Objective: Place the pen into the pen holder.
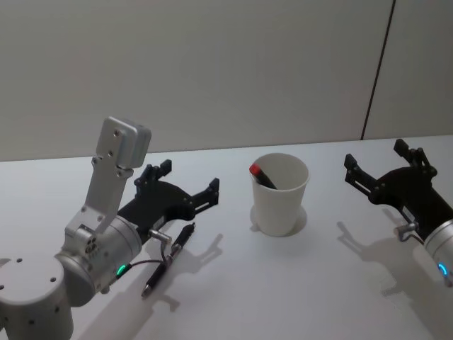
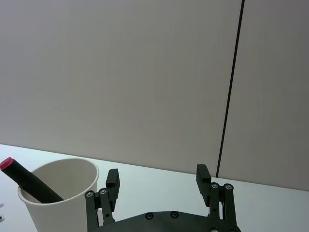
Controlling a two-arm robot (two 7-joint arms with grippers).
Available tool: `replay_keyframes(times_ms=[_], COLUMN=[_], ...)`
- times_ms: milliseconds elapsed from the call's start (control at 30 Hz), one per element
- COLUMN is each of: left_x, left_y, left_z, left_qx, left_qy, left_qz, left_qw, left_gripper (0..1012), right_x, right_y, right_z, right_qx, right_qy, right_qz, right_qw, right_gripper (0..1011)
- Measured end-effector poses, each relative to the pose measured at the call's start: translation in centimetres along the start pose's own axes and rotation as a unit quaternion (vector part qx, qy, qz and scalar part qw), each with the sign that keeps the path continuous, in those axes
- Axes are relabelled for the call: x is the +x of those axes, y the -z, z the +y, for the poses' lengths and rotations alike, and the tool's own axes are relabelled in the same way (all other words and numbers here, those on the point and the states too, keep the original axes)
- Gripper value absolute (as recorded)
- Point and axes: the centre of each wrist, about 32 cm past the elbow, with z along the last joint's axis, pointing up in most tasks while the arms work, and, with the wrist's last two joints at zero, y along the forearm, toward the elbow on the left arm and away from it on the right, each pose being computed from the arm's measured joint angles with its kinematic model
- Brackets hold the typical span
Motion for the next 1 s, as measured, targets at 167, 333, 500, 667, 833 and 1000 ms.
replay_keyframes(times_ms=[167, 333, 500, 667, 833, 1000], left_x=[-0.33, -0.66, -0.96, -1.22, -1.45, -1.58], left_y=[0.28, 0.59, 0.97, 1.34, 1.67, 1.93], left_z=[0.43, 0.97, 1.58, 2.16, 2.72, 3.08], left_qx=[0.011, 0.027, 0.047, 0.065, 0.082, 0.092], left_qy=[0.014, 0.023, 0.027, 0.027, 0.026, 0.025], left_qz=[0.016, 0.025, 0.032, 0.034, 0.035, 0.034], left_qw=[0.9997, 0.9990, 0.9980, 0.9969, 0.9957, 0.9948], left_gripper=[1001, 1001, 1001, 1001, 1001, 1001], right_x=[0.0, 0.0, 0.0, 0.0, 0.0, 0.0], right_y=[0.0, 0.0, 0.0, 0.0, 0.0, 0.0], right_z=[0.0, 0.0, 0.0, 0.0, 0.0, 0.0], right_qx=[0.000, 0.000, 0.000, 0.000, 0.000, 0.000], right_qy=[0.000, 0.000, 0.000, 0.000, 0.000, 0.000], right_qz=[0.000, 0.000, 0.000, 0.000, 0.000, 0.000], right_qw=[1.0000, 1.0000, 1.0000, 1.0000, 1.0000, 1.0000], right_gripper=[1002, 1002, 1002, 1002, 1002, 1001])
